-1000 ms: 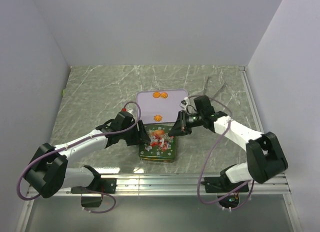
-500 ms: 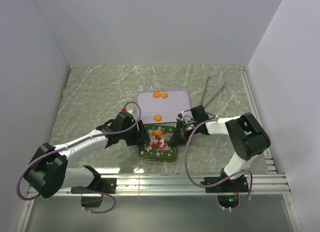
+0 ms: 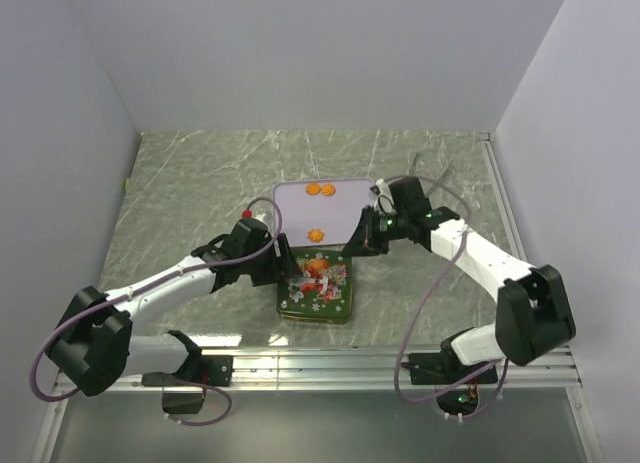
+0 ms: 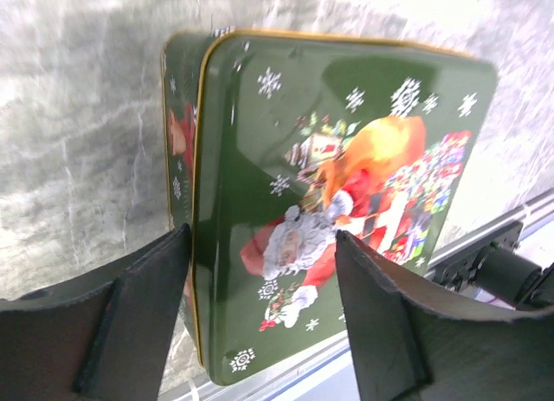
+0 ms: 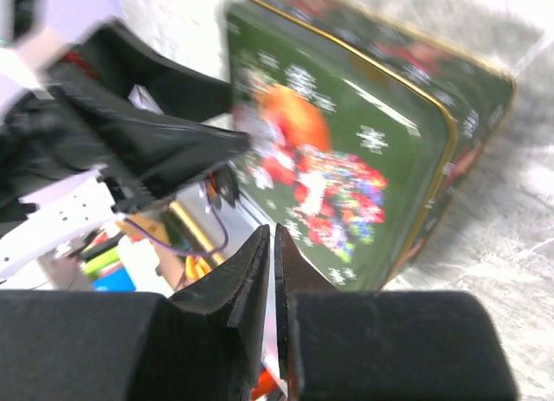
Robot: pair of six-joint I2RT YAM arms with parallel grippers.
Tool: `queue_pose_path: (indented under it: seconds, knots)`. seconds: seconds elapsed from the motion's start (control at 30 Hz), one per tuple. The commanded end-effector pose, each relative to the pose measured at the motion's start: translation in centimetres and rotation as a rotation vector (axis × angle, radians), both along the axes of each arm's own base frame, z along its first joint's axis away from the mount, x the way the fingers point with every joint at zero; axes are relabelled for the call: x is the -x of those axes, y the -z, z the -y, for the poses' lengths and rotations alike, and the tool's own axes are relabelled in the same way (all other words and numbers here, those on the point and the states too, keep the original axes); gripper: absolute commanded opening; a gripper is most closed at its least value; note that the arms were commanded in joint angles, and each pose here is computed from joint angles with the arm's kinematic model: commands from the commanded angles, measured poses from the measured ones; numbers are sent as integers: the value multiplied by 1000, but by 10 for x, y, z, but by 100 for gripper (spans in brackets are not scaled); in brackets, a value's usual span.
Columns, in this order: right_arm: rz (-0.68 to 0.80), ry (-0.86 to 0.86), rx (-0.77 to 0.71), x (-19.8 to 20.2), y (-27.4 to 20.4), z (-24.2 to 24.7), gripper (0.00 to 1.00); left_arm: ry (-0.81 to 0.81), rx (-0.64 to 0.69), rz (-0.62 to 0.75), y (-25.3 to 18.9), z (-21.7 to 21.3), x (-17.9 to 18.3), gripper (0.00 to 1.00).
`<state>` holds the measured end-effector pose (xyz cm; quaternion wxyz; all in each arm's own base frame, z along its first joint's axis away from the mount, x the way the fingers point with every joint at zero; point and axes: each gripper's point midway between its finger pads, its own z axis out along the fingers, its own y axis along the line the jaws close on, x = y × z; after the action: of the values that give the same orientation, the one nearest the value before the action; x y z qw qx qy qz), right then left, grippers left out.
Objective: Pack the cookies
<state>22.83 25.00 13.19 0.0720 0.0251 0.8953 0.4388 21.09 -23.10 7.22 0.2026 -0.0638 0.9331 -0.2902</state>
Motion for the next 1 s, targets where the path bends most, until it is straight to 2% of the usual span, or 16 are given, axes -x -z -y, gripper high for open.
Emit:
queue_pose_path:
  seconds: [0.0, 0.2, 0.3, 0.47, 0.5, 0.57, 0.6, 0.63, 0.67, 0.7, 0.73, 0.8, 0.83, 0.87, 0.93, 0.97]
  knots:
    - [151, 19, 53, -14, -39, 8, 14, -29, 5, 81, -27, 1, -15, 74]
    - [322, 28, 32, -19, -96, 12, 18, -82, -60, 135, -38, -17, -21, 80]
    - [435, 55, 50, -20, -126, 21, 18, -114, -99, 172, -51, -30, -24, 79]
    - [600, 100, 46, -10, -174, 37, 20, -170, -137, 326, -113, -48, -40, 79]
    - [632, 107, 36, -8, -185, 39, 21, -200, -170, 373, -125, -57, -46, 84]
    - [709, 118, 15, -1, -205, 44, 28, -271, -184, 458, -166, -73, -51, 86]
    - [748, 110, 8, 4, -211, 43, 36, -370, -234, 516, -182, -94, -58, 87]
    - [828, 131, -10, 8, -225, 48, 97, -441, -224, 572, -207, -108, -57, 88]
    - [855, 152, -13, 6, -223, 51, 98, -511, -232, 606, -217, -121, -58, 90]
    - [812, 191, 26, 1, -193, 55, 98, -602, -275, 661, -228, -142, -60, 92]
    - [857, 342, 58, -14, -197, 73, 98, -625, -286, 700, -226, -153, -54, 92]
    - [732, 533, 39, -21, -170, 86, 98, -578, -306, 842, -241, -157, -57, 89]
    - [746, 615, -24, -19, -181, 93, 99, -511, -305, 878, -228, -155, -50, 87]
    - [736, 622, -38, -19, -163, 92, 99, -465, -322, 974, -239, -154, -51, 84]
    - [916, 602, -122, -13, -189, 93, 99, -501, -304, 1026, -229, -164, -44, 81]
    - [956, 592, -110, -13, -185, 94, 99, -583, -321, 1040, -229, -179, -42, 86]
